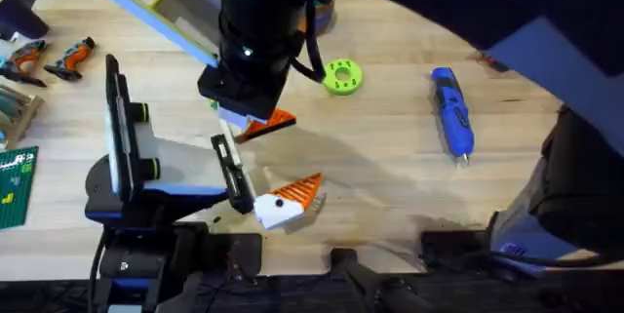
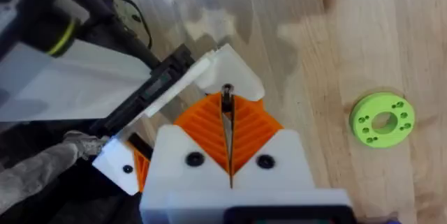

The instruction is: Pick up the gripper from the table and insert it into the empty holder that is missing its gripper. Then pick up a screw, insert it into the mounting hole, and use the screwdriver to tighten it. Finally, clean up the table by picking up the vegetable and placing it into the bucket.

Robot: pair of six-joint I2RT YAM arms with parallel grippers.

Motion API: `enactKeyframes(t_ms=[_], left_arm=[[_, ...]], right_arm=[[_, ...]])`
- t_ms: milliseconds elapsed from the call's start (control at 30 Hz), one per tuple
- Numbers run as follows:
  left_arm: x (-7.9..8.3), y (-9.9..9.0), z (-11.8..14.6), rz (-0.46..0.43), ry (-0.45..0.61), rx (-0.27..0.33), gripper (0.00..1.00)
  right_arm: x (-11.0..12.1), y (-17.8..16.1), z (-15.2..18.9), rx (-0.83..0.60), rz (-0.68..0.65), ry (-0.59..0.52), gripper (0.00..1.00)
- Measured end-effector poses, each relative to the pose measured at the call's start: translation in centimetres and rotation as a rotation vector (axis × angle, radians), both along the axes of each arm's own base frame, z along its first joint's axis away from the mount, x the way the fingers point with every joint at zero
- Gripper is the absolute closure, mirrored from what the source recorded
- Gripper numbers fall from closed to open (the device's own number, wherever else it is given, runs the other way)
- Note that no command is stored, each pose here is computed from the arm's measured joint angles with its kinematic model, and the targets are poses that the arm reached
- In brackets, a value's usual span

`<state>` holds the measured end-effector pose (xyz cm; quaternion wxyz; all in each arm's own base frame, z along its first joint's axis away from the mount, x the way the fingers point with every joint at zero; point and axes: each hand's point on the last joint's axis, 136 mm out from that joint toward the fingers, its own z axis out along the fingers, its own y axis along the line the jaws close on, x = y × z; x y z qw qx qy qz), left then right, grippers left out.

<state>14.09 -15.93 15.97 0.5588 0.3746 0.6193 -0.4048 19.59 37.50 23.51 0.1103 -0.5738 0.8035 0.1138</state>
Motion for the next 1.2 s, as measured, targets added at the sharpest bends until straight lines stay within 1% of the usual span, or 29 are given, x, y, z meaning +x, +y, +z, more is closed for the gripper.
enactKeyframes(t_ms=[233,433,1200], left_arm=[[0.0,0.0,0.0,0.000,0.000,0.000,0.015],[0.0,0.0,0.0,0.000,0.001,0.000,0.015],[0.0,0.0,0.0,-0.003,0.004,-0.002,0.015]], right_arm=[[0.0,0.0,-0.1,-0.002,0.000,0.001,0.994],[0.2,0.4,-1.8,-0.037,0.003,0.022,0.994],[0.2,0.3,-1.8,-0.042,0.004,0.024,0.994]])
